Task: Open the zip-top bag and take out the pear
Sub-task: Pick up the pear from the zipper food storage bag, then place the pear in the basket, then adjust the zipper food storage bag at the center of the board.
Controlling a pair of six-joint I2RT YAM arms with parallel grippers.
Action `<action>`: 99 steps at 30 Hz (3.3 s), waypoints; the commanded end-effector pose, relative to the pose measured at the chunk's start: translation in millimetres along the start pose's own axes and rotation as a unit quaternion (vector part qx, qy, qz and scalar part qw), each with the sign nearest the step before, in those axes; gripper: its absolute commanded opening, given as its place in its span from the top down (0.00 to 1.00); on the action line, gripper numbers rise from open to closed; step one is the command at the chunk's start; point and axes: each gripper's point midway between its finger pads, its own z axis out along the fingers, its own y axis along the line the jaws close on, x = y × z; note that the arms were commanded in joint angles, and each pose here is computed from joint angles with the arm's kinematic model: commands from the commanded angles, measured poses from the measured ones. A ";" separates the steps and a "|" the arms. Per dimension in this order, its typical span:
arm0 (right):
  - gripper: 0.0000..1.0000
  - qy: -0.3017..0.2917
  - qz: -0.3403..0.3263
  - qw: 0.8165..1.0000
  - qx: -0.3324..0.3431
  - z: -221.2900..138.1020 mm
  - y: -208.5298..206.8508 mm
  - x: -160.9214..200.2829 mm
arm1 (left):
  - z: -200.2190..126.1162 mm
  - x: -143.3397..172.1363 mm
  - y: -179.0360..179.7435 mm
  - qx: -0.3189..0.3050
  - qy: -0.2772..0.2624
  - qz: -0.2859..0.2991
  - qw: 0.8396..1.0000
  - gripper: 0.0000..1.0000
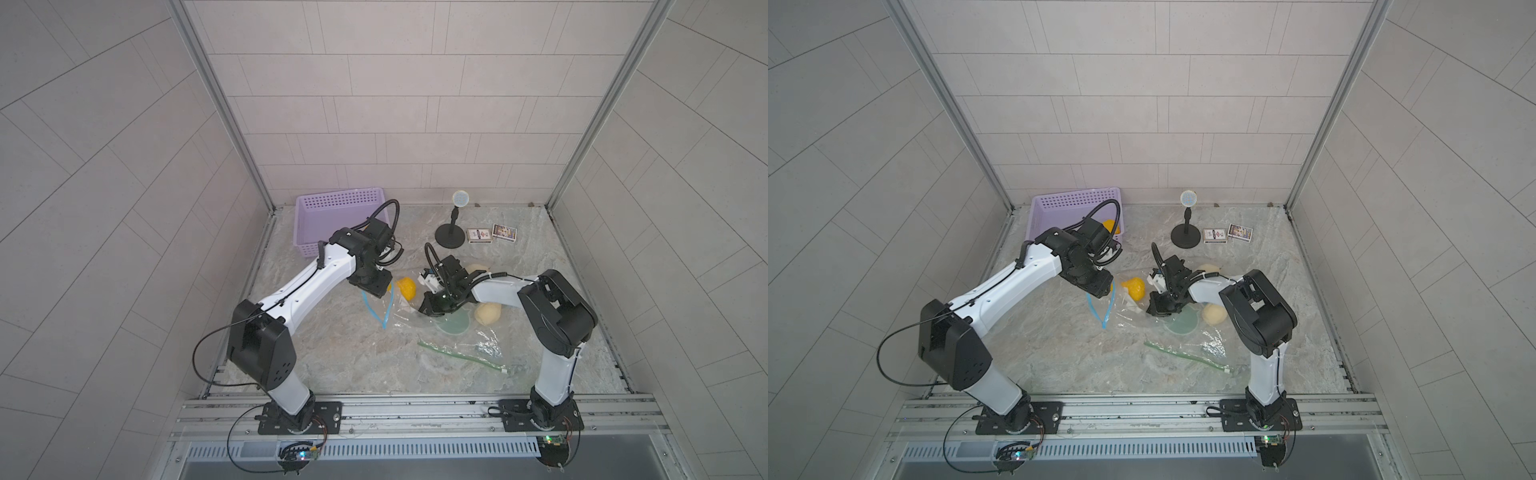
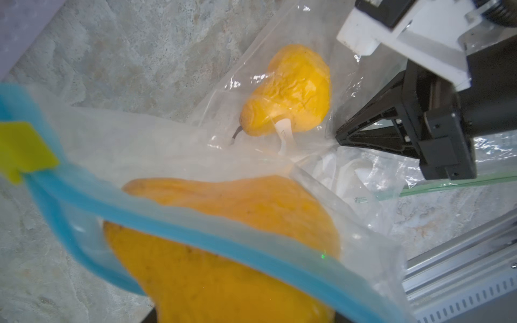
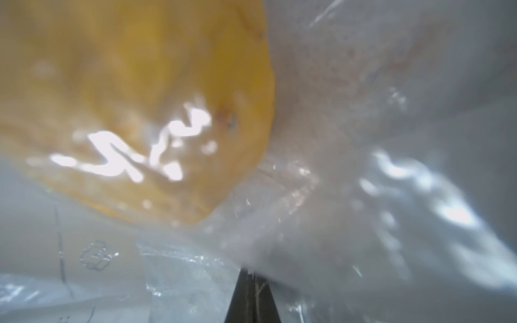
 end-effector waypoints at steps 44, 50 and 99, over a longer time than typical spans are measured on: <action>1.00 -0.063 0.080 0.994 0.030 -8.9 -47.2 -83.2 | -64.4 -241.7 211.5 0.497 -0.365 -0.397 0.680 0.63; 1.00 -0.055 0.068 0.996 0.031 -8.7 -38.4 -77.9 | -40.3 -240.2 241.4 0.472 -0.356 -0.443 0.674 0.33; 0.52 -0.096 -0.033 0.994 0.037 -50.8 -33.2 -137.4 | 81.7 27.6 168.3 0.125 -0.150 -0.502 0.843 0.66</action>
